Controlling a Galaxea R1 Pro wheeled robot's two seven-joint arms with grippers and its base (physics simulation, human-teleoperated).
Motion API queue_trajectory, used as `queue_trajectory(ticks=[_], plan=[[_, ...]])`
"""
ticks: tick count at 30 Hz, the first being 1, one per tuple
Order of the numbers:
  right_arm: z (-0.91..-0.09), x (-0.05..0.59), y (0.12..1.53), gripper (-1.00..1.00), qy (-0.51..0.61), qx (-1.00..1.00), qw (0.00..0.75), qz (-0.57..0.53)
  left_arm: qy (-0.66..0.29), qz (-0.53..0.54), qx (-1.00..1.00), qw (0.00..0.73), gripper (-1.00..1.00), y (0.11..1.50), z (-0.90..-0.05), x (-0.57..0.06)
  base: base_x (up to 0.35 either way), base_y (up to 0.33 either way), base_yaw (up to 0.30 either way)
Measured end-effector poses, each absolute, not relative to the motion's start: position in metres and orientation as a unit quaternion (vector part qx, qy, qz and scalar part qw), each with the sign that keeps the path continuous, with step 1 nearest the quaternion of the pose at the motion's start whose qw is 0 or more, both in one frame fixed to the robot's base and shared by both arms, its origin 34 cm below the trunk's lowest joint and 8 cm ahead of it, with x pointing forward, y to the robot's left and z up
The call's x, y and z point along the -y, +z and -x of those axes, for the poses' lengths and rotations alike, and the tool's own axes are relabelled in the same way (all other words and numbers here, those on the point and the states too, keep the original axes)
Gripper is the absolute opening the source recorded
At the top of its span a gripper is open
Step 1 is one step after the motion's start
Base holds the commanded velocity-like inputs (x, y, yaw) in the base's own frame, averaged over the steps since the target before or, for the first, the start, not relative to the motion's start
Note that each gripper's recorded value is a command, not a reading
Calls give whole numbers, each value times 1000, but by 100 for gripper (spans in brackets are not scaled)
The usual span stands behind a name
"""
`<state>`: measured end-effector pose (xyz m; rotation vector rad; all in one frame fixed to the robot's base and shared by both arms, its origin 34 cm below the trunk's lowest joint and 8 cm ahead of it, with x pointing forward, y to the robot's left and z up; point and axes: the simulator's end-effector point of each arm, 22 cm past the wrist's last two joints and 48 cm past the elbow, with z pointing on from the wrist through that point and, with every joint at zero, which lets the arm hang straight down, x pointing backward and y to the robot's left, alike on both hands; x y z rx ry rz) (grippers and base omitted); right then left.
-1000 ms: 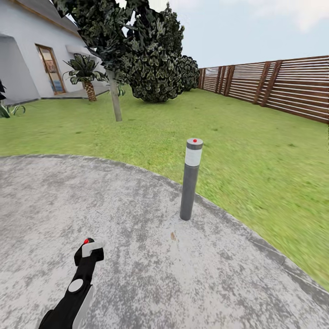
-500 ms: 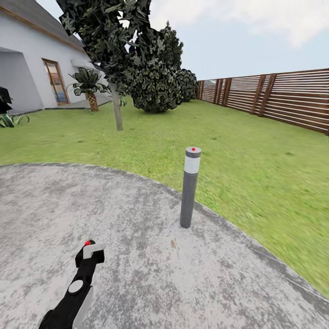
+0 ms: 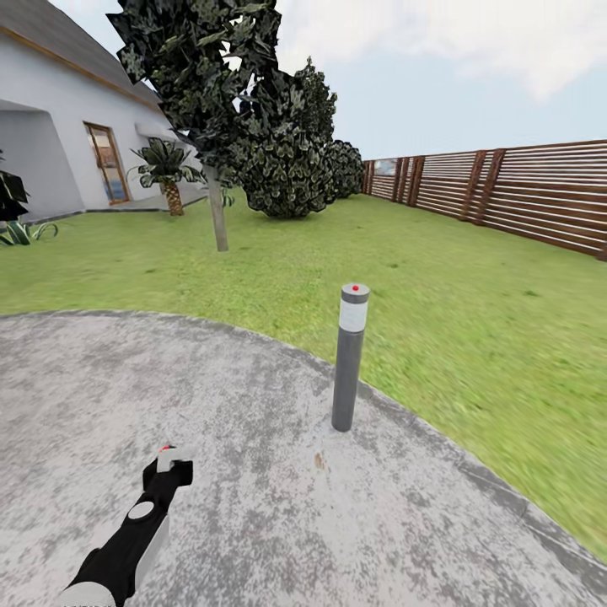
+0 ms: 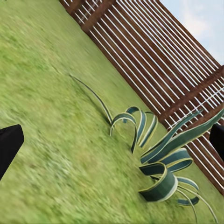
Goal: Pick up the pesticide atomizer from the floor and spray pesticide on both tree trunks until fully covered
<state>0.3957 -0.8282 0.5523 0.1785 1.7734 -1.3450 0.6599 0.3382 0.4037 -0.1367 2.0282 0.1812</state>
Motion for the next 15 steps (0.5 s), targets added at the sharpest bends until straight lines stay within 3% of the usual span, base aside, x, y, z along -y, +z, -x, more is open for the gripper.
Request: queue_trajectory(ticks=[15], plan=[[-404, 828, 586, 100, -541, -714, 438, -72, 69, 54, -847, 525, -100, 439, -671, -335, 0, 0, 0]])
